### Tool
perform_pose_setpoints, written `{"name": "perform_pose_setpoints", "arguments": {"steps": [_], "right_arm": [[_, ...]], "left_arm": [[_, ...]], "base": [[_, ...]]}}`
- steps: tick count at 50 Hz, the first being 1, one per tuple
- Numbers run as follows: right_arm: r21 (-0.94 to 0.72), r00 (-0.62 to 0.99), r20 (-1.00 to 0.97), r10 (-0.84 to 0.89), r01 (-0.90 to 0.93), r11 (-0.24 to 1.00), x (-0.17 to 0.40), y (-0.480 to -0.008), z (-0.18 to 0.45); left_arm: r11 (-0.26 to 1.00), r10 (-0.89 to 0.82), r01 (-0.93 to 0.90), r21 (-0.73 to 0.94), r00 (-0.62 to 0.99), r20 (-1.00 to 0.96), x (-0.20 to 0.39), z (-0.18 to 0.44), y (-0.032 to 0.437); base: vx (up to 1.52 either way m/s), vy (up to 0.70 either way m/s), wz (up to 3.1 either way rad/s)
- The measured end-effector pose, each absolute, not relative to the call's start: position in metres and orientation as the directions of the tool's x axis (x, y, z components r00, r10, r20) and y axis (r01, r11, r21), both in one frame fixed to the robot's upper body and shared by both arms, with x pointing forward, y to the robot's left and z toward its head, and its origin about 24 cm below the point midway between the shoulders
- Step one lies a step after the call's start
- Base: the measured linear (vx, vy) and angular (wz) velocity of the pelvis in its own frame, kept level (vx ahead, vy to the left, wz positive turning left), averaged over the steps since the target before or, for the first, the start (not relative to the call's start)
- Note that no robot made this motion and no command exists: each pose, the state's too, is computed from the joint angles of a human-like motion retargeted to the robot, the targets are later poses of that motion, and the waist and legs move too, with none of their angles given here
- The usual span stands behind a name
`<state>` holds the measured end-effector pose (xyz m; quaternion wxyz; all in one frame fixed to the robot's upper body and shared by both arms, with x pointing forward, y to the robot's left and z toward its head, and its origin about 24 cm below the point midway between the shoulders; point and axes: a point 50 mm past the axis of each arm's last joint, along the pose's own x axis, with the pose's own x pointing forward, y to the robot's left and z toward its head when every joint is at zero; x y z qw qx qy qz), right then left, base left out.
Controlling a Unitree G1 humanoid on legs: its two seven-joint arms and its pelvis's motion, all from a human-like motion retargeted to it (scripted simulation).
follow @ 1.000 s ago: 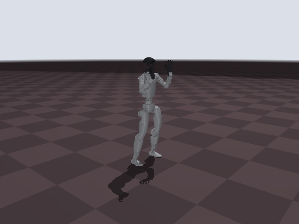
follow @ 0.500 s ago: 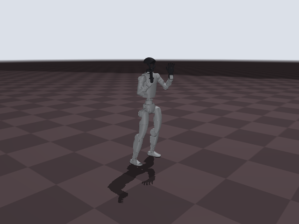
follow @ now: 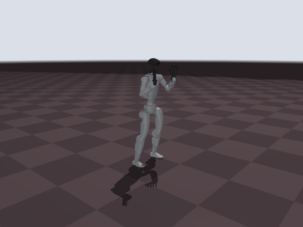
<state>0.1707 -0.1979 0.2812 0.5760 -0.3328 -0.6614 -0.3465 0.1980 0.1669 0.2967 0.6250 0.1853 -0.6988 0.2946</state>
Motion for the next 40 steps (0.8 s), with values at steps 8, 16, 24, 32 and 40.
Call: {"name": "perform_pose_setpoints", "arguments": {"steps": [8, 16, 24, 32, 40], "right_arm": [[0.209, -0.270, 0.962, 0.030, 0.807, 0.552, 0.170, -0.186, 0.305], [0.291, -0.443, 0.889, 0.120, 0.746, 0.599, 0.164, -0.171, 0.363], [0.051, -0.262, 0.932, 0.251, 0.780, 0.624, 0.190, -0.150, 0.454], [-0.152, 0.145, 0.964, 0.224, 0.988, 0.016, 0.278, -0.161, 0.546], [-0.202, 0.201, 0.978, 0.051, 0.979, 0.009, 0.249, -0.150, 0.596]], "left_arm": [[0.688, 0.242, -0.643, -0.336, -0.233, 0.942, 0.194, 0.292, 0.183], [0.677, 0.236, -0.636, -0.371, -0.290, 0.927, 0.201, 0.327, 0.182], [0.870, 0.086, -0.479, -0.113, -0.077, 0.993, 0.231, 0.433, 0.167], [0.433, 0.134, -0.900, 0.049, 0.118, 0.984, 0.292, 0.544, 0.159], [0.004, 0.001, -0.978, 0.206, 0.206, 0.978, 0.268, 0.578, 0.183]], "base": [[-0.14, -0.10, -0.34], [-0.05, -0.17, -0.54], [0.27, -0.48, 0.05], [0.16, -0.61, 0.54], [0.09, -0.37, -0.58]]}}
